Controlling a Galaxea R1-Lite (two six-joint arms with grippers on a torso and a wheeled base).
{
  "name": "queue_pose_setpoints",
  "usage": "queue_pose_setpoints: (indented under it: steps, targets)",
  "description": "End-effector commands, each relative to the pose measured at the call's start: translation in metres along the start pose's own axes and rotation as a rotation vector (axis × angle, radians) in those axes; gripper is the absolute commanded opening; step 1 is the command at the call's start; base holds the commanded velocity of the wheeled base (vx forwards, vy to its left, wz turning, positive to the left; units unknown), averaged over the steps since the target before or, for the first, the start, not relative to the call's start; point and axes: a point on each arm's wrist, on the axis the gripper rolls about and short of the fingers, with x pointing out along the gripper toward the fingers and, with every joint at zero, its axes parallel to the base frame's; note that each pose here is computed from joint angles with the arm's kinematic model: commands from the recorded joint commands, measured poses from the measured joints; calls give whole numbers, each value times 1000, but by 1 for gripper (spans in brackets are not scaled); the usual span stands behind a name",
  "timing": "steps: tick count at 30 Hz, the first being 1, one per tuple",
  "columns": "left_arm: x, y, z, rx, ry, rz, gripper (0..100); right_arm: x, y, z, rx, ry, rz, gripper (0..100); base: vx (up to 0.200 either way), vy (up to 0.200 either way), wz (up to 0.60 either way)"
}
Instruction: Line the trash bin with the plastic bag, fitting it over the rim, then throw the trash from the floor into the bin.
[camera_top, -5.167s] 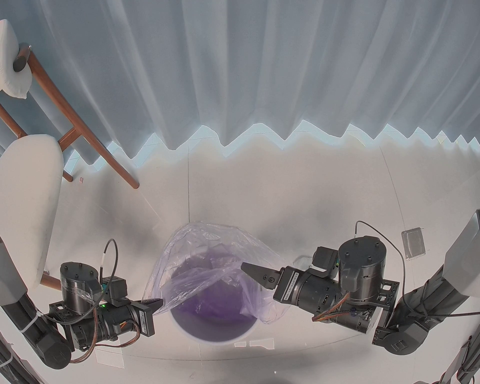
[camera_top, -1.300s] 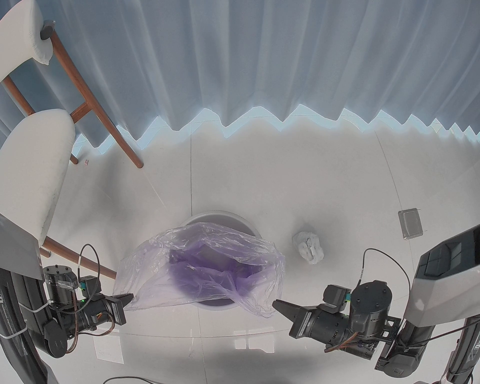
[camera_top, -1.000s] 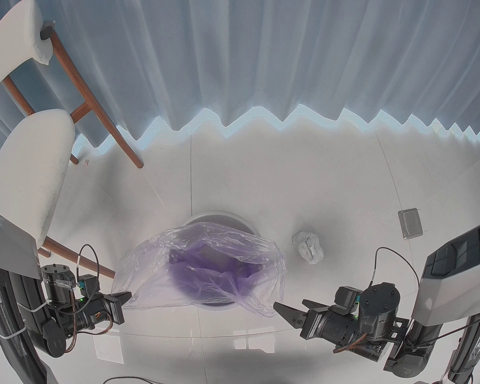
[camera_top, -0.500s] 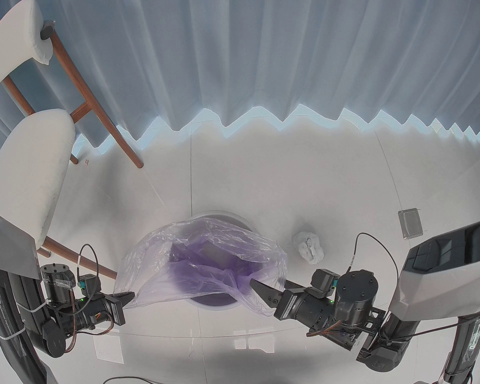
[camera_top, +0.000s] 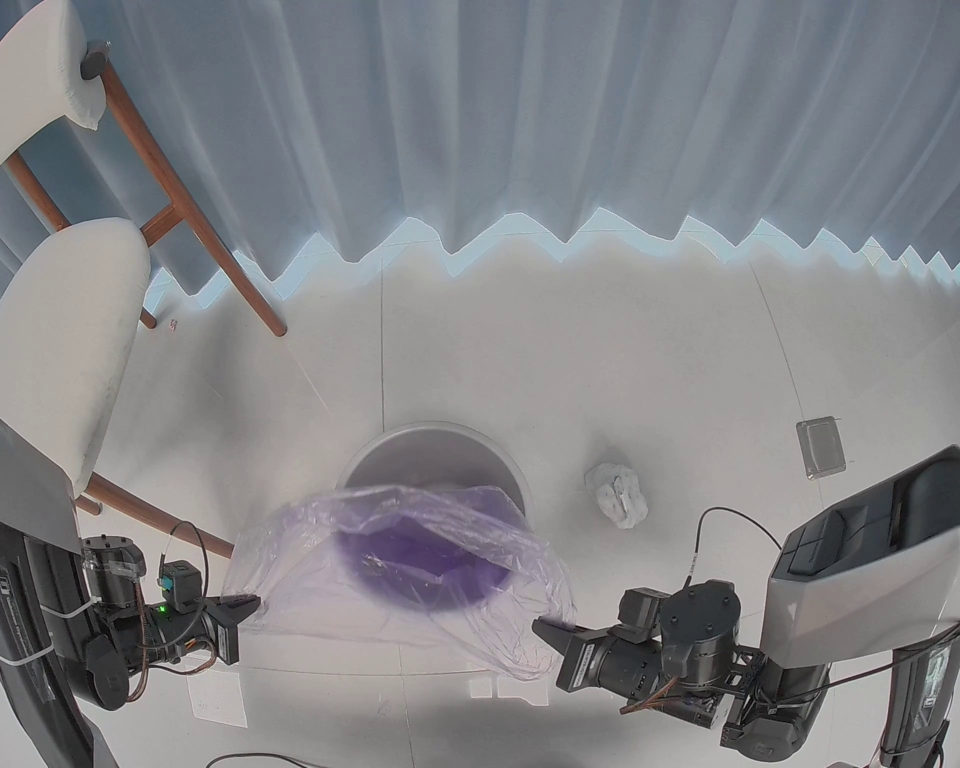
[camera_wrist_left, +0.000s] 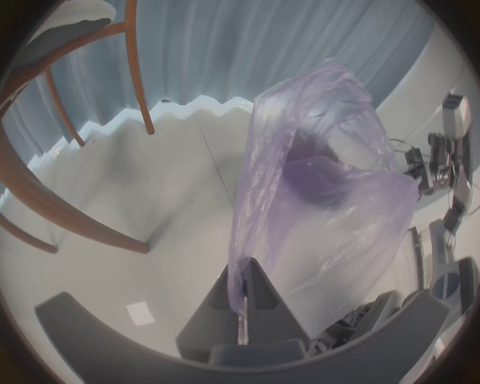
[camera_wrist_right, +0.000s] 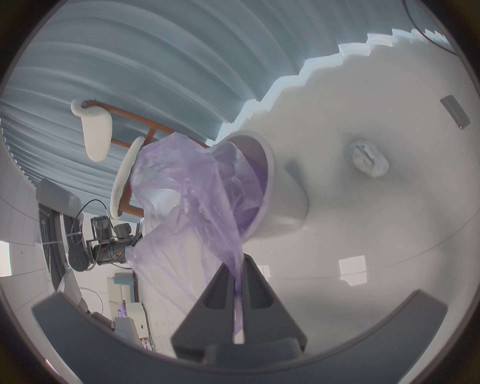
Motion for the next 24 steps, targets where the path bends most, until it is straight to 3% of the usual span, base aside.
queue_pose_setpoints:
  steps: [1,3,15,24]
  targets:
    - [-4,18,-29,15,60,-49,0,-5,-15,-19,-3,95,-46,0,0,0,0]
    - [-4,18,-32,19,56,-90,0,-3,-18,-27,-7,125,-57,0,0,0,0]
    - [5,16,-56,-3,158,-139,0,15,-35,-37,4,154,-83,0,0,0,0]
    - [14,22,-61,-2,203,-46,0,30,-59,-24,0,96,-135,0,0,0,0]
